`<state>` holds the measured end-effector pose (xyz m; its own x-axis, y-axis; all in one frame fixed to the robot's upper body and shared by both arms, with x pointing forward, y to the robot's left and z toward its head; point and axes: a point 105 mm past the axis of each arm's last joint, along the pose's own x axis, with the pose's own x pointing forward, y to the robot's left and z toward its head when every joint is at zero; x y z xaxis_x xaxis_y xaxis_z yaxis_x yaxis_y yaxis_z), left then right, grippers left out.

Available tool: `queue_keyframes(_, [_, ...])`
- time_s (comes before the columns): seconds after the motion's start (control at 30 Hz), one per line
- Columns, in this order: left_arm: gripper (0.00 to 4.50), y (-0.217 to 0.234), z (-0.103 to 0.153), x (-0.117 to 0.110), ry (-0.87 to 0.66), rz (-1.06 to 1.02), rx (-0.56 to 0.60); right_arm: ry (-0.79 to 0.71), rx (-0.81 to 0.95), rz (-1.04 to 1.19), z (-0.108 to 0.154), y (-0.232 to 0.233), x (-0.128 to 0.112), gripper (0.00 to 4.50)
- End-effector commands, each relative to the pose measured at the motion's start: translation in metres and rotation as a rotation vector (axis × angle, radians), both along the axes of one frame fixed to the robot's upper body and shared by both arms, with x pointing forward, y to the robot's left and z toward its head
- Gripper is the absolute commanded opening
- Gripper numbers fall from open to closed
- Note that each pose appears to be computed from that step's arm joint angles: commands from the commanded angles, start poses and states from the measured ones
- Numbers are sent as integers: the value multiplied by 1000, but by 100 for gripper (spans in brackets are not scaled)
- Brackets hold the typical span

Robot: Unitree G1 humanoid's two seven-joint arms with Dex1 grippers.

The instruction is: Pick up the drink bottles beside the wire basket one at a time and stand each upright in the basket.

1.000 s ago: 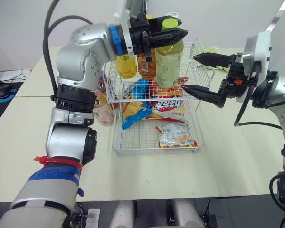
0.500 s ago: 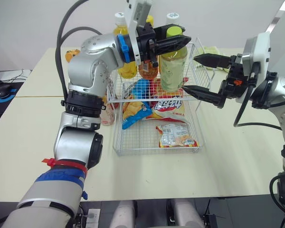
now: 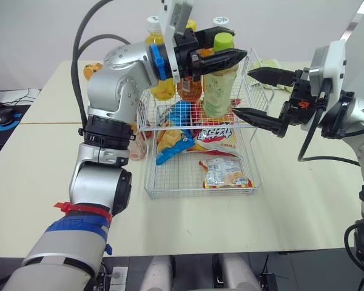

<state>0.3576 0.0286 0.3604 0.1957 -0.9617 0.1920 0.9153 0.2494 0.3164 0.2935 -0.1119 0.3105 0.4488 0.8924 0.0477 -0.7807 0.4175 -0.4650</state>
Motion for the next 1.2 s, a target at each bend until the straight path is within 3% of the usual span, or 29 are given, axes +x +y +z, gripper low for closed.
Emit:
queue_keyframes(0.03, [444,2,25,-16,-78,-30,-37,-55,2,16,12,1,-8,450])
queue_keyframes(0.47, [448,28,57,-33,-127,-12,-157,-50,3,54,12,7,-4,450])
queue_keyframes(0.73, [448,82,66,-39,-139,181,-161,-45,5,92,12,13,-5,450])
queue_keyframes(0.83, [448,127,68,-53,-125,336,-200,-36,34,142,16,18,-7,450])
queue_keyframes(1.03, [448,184,48,-71,-92,596,-231,-36,40,198,17,24,-5,450])
queue_keyframes(1.2, [448,234,15,-83,-50,836,-277,-20,67,267,21,27,-8,450])
